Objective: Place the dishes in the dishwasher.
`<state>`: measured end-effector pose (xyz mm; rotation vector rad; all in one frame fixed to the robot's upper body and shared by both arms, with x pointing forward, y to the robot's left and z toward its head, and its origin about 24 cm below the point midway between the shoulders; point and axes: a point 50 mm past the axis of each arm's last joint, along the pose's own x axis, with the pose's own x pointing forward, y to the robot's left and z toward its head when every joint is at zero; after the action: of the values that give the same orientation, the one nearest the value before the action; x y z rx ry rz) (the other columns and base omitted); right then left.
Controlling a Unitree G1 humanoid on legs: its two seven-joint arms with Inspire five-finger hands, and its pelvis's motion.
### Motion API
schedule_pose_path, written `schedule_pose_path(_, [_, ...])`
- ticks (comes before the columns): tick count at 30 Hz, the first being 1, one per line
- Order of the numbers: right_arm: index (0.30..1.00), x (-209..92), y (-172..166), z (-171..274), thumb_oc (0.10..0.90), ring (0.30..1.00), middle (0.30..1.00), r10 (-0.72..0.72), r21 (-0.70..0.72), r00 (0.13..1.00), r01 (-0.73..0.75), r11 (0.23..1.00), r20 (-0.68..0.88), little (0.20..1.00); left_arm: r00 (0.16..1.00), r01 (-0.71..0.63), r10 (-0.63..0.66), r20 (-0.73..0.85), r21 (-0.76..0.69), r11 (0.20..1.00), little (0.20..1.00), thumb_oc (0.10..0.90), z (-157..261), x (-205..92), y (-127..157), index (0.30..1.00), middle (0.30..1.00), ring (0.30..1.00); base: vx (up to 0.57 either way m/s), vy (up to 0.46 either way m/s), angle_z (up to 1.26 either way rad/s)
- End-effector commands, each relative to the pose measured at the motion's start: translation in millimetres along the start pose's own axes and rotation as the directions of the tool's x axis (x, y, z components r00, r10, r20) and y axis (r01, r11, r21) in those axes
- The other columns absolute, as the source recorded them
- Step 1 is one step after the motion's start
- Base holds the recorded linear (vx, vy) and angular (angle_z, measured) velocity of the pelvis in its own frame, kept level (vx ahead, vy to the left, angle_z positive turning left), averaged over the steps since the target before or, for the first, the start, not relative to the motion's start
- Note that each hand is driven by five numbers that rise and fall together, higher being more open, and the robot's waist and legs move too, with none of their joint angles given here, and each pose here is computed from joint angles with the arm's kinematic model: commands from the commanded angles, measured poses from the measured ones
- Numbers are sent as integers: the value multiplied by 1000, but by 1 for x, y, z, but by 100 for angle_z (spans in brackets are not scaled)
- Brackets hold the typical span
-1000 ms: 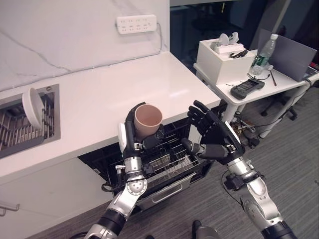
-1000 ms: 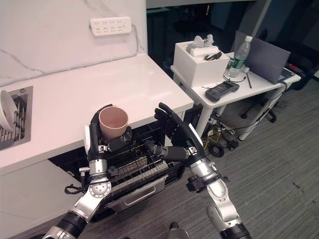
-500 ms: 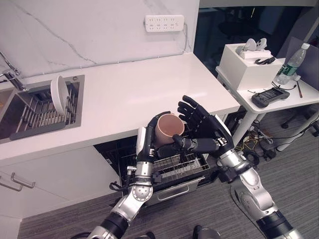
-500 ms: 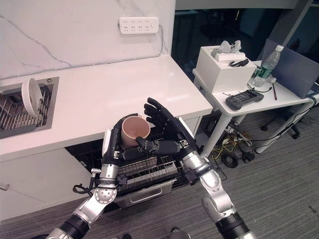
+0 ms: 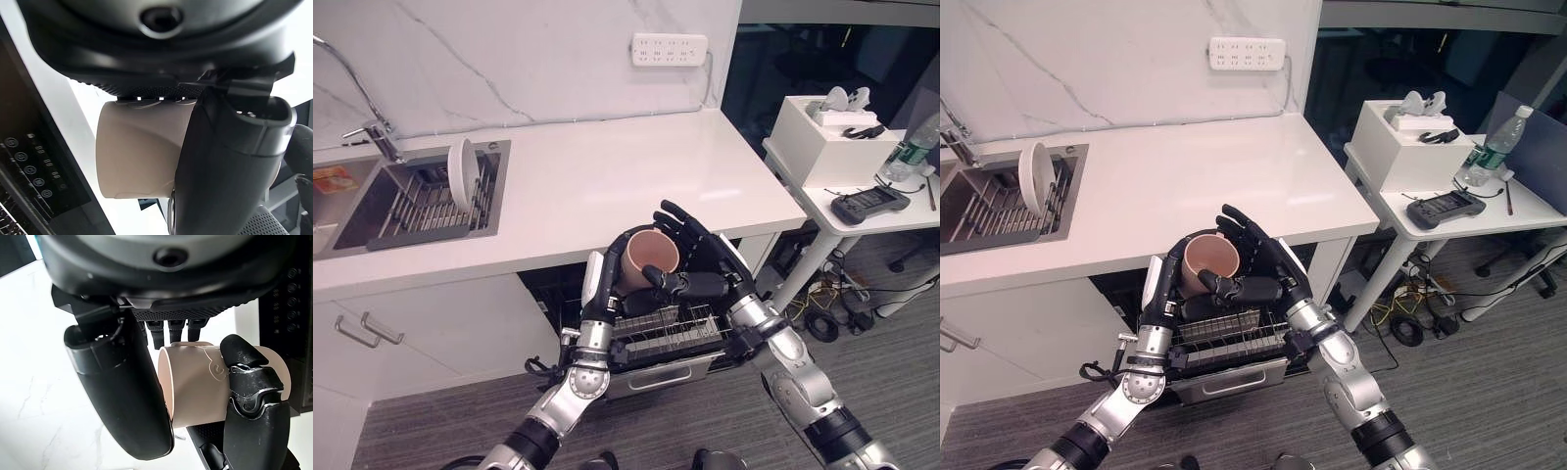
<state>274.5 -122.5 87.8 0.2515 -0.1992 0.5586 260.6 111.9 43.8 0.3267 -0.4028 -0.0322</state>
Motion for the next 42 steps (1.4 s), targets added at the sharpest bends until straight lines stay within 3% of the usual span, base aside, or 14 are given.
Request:
schedule_pose_path(1, [900,27,20,29,800,900,900,118,23,978,-123,992,170,900,951,6,37,307,-136,991,300,400,55,27,-7,300,300,300,47,-9,13])
schedule_pose_path(9, [900,26,30,17,800,900,900,212,136,969,-229,964,131,900,963,43,2,270,-163,986,300,400,47,27,-6,300,300,300,37,-8,6])
schedule_pose_path(18, [900,25,50,7,800,900,900,411,187,909,-417,890,69,900,952,287,-241,191,-270,919,300,400,37,26,-23,300,300,300,19,-4,0])
schedule_pose_path(26, [900,21,55,-2,800,900,900,498,287,865,-492,822,60,900,854,510,-499,146,-424,748,300,400,32,24,-46,300,300,300,4,0,0])
schedule_pose_path(36, [900,20,52,-8,800,900,900,522,201,853,-510,836,-5,900,815,560,-564,132,-430,708,300,400,31,26,-52,300,300,300,0,0,0])
schedule_pose_path(42, [900,21,46,-7,800,900,900,490,128,871,-481,867,-46,900,843,528,-526,114,-366,766,300,400,30,27,-46,300,300,300,0,0,0])
